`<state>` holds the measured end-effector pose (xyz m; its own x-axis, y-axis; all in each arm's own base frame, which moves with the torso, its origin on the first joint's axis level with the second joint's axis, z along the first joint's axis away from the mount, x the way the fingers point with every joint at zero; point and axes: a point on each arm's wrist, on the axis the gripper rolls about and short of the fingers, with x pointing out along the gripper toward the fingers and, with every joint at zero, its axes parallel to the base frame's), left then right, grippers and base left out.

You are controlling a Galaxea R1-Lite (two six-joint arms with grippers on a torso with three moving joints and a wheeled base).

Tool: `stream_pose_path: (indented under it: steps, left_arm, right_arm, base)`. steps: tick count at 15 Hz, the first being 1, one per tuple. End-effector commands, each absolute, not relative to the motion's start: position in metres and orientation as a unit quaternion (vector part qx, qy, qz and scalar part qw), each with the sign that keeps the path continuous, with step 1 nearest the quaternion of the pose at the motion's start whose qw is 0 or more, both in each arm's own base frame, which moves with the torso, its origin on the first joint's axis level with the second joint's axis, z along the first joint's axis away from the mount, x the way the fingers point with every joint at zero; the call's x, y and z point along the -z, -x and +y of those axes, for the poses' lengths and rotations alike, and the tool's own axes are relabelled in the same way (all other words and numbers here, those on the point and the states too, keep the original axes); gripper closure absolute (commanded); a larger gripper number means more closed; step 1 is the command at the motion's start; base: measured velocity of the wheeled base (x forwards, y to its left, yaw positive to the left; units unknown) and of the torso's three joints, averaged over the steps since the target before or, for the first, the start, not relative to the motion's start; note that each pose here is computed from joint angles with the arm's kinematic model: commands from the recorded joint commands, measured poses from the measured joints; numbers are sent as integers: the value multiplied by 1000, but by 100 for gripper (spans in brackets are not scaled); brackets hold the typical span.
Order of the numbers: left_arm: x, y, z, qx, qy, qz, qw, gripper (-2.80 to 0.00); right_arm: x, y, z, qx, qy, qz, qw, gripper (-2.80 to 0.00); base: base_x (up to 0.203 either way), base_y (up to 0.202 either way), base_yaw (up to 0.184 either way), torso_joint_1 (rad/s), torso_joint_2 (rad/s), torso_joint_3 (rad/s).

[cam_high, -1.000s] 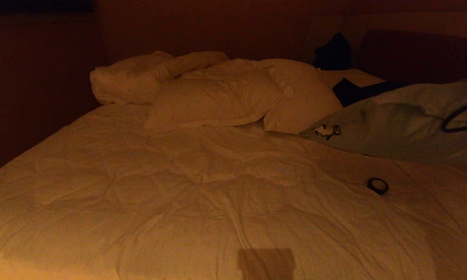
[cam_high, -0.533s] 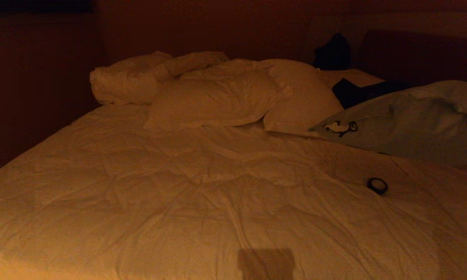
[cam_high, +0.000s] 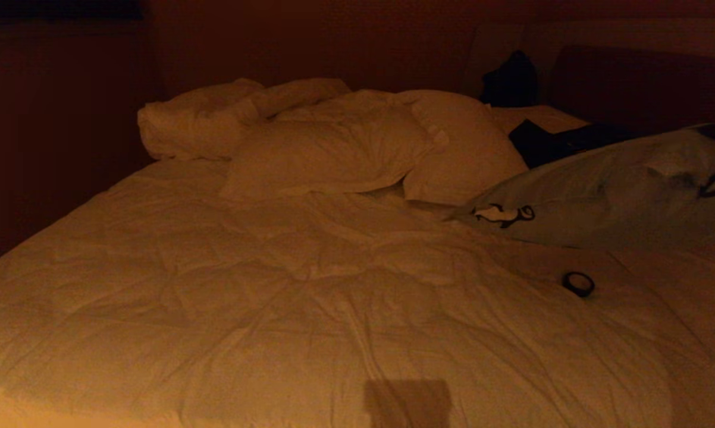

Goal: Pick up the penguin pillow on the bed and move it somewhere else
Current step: Place the pillow at the bedside

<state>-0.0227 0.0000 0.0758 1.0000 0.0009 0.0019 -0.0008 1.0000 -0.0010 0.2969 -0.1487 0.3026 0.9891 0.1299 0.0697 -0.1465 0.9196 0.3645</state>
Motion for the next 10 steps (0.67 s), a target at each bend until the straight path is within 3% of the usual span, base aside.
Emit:
stream_pose_path:
  steps: [1, 6, 10]
  left_arm:
    - [-75, 22, 0, 0, 1, 1, 1000, 0]
    - [-75, 22, 0, 0, 1, 1, 1000, 0]
    - [-75, 22, 0, 0, 1, 1, 1000, 0]
  right_arm:
    - [-283, -314, -156, -138, -173, 12, 975, 0]
    - [-256, -335, -156, -150, -149, 41, 977, 0]
    - [-210, -364, -160, -136, -92, 77, 983, 0]
  base:
    - [0, 0, 0, 0, 0, 0]
    - [0, 0, 0, 0, 0, 0]
    - [0, 0, 0, 0, 0, 0]
